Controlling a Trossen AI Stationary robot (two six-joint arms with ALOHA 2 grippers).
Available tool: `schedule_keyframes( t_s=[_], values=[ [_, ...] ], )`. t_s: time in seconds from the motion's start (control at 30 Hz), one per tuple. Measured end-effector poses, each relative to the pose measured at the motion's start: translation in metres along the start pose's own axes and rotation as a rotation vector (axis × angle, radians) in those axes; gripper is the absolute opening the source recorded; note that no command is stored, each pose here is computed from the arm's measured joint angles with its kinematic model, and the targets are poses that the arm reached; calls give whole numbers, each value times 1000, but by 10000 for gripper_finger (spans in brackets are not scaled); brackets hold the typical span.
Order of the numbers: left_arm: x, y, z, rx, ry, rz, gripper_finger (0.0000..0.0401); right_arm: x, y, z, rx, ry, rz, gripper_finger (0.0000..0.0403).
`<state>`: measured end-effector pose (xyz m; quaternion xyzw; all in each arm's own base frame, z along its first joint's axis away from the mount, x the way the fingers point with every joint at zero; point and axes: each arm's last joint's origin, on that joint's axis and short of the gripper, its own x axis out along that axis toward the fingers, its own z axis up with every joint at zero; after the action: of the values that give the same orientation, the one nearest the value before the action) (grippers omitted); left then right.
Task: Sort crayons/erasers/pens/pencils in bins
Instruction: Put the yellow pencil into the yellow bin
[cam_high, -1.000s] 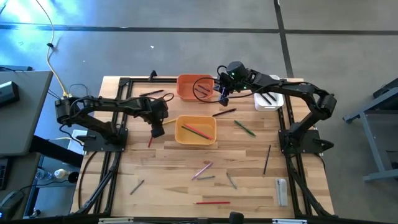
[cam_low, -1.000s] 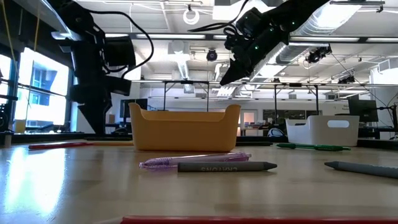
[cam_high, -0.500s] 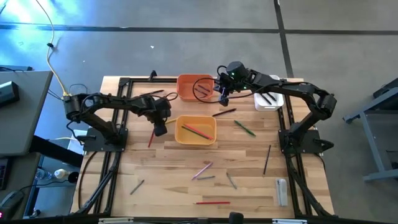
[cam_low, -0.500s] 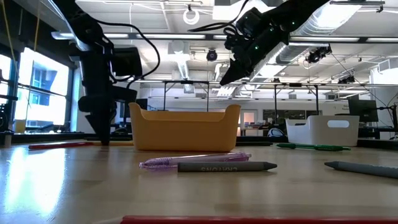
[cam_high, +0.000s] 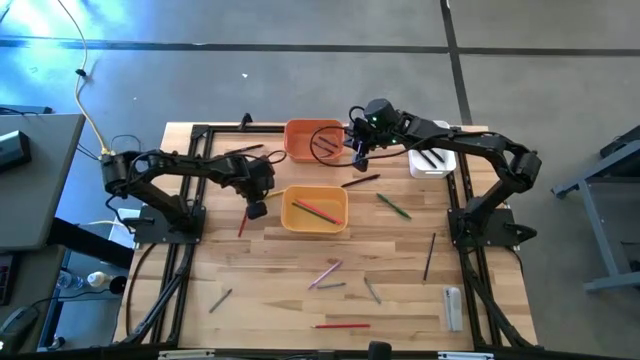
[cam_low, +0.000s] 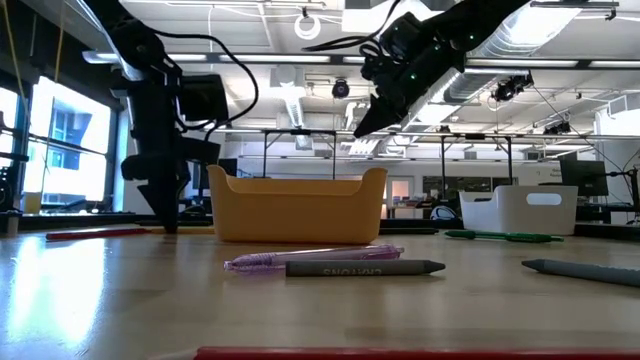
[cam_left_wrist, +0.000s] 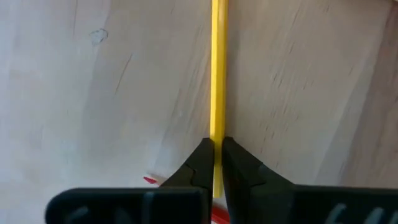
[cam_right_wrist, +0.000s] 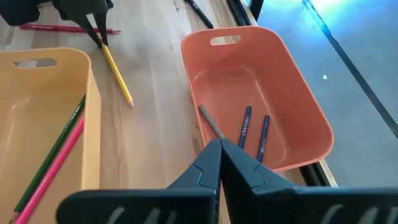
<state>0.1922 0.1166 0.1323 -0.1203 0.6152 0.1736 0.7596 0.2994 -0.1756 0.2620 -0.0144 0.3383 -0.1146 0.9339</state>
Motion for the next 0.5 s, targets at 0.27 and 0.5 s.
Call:
schedule_keyframes(
  t_s=[0.27, 0.5],
  values=[
    [-23, 5, -7, -31, -22, 17, 2, 0, 0, -1, 1, 5, 5, 0],
    [-42, 6, -10, -56, -99, 59, 2, 0, 0, -1, 2, 6, 5, 0]
  ],
)
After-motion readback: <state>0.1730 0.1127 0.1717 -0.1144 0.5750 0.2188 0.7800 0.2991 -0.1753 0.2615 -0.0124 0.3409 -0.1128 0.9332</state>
